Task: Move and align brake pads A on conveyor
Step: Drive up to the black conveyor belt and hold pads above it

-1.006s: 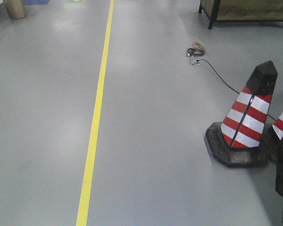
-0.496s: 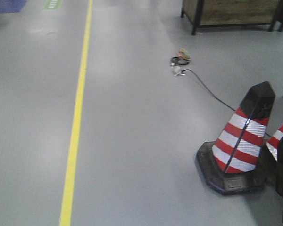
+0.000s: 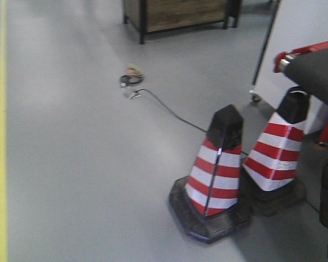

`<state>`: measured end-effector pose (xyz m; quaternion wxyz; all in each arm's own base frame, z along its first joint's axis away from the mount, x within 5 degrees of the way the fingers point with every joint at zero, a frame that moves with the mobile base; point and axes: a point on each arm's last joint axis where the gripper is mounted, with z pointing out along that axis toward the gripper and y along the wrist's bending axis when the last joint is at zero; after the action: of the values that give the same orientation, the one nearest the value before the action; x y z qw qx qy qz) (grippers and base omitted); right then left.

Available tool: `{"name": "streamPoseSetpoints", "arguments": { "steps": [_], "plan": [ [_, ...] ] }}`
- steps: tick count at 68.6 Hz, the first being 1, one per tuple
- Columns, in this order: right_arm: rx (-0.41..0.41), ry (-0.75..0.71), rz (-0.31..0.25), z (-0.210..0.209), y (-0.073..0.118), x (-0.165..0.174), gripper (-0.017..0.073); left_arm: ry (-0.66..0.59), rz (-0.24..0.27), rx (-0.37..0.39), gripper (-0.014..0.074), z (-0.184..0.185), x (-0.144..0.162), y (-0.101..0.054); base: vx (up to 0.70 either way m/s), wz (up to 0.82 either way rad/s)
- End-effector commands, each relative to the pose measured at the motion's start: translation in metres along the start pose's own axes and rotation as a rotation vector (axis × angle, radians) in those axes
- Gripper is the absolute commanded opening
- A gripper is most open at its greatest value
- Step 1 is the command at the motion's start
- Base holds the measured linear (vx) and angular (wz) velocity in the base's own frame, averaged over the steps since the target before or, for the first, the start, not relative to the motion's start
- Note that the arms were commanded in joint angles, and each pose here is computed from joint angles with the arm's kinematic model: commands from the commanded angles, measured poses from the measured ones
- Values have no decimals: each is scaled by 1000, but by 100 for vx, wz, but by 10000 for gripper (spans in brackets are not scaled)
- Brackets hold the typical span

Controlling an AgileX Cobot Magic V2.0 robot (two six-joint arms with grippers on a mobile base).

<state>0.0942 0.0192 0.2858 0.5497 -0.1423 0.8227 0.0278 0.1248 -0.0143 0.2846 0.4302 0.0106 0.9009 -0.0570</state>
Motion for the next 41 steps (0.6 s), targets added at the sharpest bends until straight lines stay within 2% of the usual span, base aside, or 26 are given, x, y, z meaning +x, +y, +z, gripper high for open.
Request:
{"name": "streamPoseSetpoints", "arguments": {
  "steps": [1,41],
  "plan": [
    [38,-105,6,-4,-4,-17,-3,-106,-8,14,59,-6,-15,-2,40,-64],
    [38,-105,6,-4,-4,-17,-3,-106,-8,14,59,-6,-15,-2,39,-63]
  ]
}}
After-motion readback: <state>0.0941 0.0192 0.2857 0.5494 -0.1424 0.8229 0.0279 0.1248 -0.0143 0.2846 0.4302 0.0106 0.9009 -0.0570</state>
